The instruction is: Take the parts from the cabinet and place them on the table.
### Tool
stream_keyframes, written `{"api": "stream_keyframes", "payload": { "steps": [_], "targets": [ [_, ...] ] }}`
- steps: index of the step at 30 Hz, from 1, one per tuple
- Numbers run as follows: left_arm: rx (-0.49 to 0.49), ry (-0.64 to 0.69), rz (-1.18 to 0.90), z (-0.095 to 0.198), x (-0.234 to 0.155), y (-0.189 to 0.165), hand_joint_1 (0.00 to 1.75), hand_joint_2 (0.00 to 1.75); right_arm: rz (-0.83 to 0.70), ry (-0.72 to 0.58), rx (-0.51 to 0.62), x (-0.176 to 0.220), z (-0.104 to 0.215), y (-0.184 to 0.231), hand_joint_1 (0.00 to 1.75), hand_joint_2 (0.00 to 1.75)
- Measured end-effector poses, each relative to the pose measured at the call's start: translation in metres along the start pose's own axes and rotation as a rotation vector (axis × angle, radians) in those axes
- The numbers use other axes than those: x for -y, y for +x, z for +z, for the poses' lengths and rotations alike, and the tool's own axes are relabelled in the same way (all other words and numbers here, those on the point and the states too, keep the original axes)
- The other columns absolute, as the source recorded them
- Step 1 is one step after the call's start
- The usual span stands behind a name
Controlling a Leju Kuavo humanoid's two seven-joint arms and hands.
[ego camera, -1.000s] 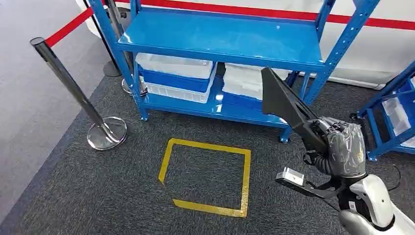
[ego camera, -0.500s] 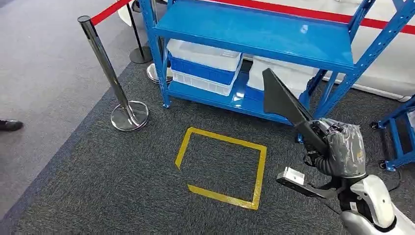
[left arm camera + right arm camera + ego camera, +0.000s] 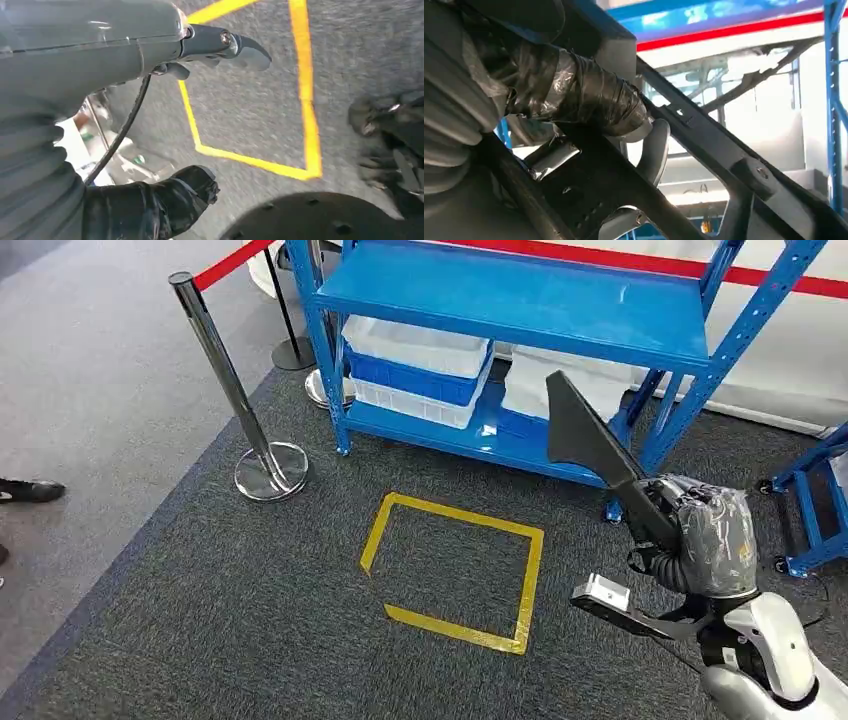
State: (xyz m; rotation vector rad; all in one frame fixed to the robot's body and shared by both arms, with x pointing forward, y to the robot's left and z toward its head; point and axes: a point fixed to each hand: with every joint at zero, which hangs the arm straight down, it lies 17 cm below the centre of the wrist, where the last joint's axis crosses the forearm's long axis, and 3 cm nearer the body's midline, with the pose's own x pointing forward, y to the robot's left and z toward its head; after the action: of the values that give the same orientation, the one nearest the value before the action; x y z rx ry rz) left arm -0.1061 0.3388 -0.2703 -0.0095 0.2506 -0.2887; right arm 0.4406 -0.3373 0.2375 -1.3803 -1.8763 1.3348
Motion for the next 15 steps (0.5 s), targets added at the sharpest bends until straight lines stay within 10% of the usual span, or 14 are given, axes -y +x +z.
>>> {"api": "stream_keyframes", "payload": {
  "steps": [15],
  "targets": [
    [0.027,0.001,-0.004,-0.0002,-0.0008,0.0018,0.00,1.75,-0.009,0.029,-0.009,-0.0020,0.0068,-0.0056,1.75,1.75]
  ]
}}
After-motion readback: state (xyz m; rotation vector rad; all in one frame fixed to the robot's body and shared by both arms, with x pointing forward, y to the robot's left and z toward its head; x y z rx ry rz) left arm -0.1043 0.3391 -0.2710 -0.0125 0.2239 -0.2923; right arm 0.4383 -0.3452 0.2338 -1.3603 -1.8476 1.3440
